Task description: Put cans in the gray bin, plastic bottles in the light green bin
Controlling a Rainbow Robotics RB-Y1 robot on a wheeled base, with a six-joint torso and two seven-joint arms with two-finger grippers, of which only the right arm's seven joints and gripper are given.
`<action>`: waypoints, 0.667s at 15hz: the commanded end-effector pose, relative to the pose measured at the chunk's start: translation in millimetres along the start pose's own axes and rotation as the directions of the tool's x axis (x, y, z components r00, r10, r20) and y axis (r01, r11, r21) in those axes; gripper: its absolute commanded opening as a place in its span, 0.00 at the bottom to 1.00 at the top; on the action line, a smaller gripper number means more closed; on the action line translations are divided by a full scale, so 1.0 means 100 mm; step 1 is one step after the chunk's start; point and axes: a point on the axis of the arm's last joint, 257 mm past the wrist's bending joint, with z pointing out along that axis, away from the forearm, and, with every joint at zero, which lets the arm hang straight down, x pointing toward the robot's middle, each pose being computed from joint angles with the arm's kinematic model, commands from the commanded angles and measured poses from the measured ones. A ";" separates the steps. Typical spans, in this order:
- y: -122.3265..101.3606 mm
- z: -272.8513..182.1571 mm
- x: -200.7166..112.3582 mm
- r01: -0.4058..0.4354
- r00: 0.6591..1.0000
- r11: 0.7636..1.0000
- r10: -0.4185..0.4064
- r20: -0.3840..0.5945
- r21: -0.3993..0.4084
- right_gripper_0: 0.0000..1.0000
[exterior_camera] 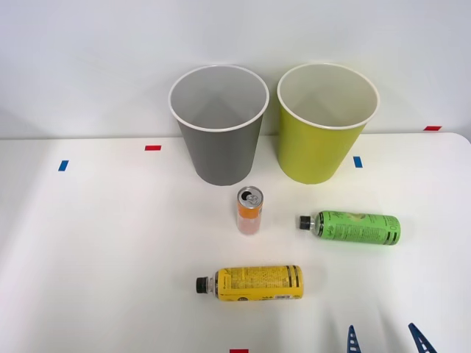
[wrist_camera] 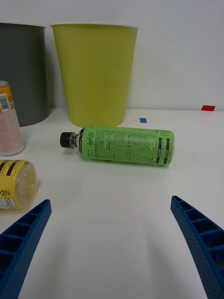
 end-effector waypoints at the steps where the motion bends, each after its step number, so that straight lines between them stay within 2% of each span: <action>1: 0.00 0.00 0.00 0.000 1.000 1.000 0.000 0.000 0.000 0.88; 10: 0.00 0.00 0.00 0.000 1.000 1.000 0.000 0.000 0.000 0.88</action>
